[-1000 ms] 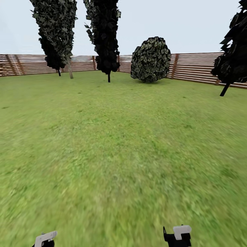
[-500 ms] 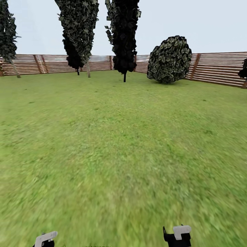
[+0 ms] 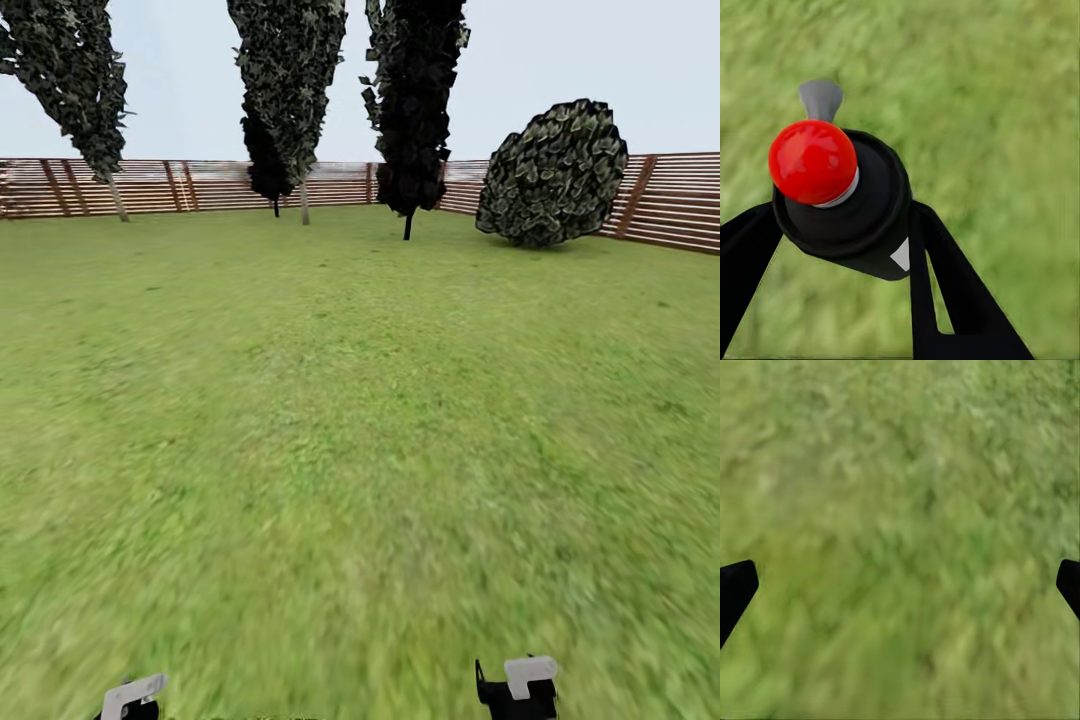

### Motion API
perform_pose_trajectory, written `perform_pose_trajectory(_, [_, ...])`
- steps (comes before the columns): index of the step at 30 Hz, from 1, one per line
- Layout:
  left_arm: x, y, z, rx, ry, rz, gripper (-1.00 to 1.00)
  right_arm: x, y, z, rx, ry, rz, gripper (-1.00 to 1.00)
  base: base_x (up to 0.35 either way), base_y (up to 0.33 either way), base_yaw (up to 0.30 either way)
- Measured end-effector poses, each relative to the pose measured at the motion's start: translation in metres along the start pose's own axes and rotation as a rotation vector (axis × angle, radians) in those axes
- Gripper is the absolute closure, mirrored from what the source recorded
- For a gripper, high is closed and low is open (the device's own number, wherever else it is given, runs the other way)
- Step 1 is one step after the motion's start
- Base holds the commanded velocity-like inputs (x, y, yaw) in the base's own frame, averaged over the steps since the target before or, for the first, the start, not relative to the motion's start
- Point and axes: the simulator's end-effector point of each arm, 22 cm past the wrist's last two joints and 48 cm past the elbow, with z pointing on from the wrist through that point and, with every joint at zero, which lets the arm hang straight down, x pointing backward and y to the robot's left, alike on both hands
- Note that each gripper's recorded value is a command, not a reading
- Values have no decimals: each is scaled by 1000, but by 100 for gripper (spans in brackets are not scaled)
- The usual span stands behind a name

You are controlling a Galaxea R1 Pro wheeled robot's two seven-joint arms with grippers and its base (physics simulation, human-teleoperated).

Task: In the garden, pick up the pesticide atomizer on the floor and spray pesticide onto both trees until each tree trunk is fully covered.

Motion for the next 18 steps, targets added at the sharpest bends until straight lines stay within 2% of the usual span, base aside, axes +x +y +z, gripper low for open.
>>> perform_pose_trajectory(18, [0,-1,0,2,0,1,100,0,0,0,0,0,0,-100,0,0,281])
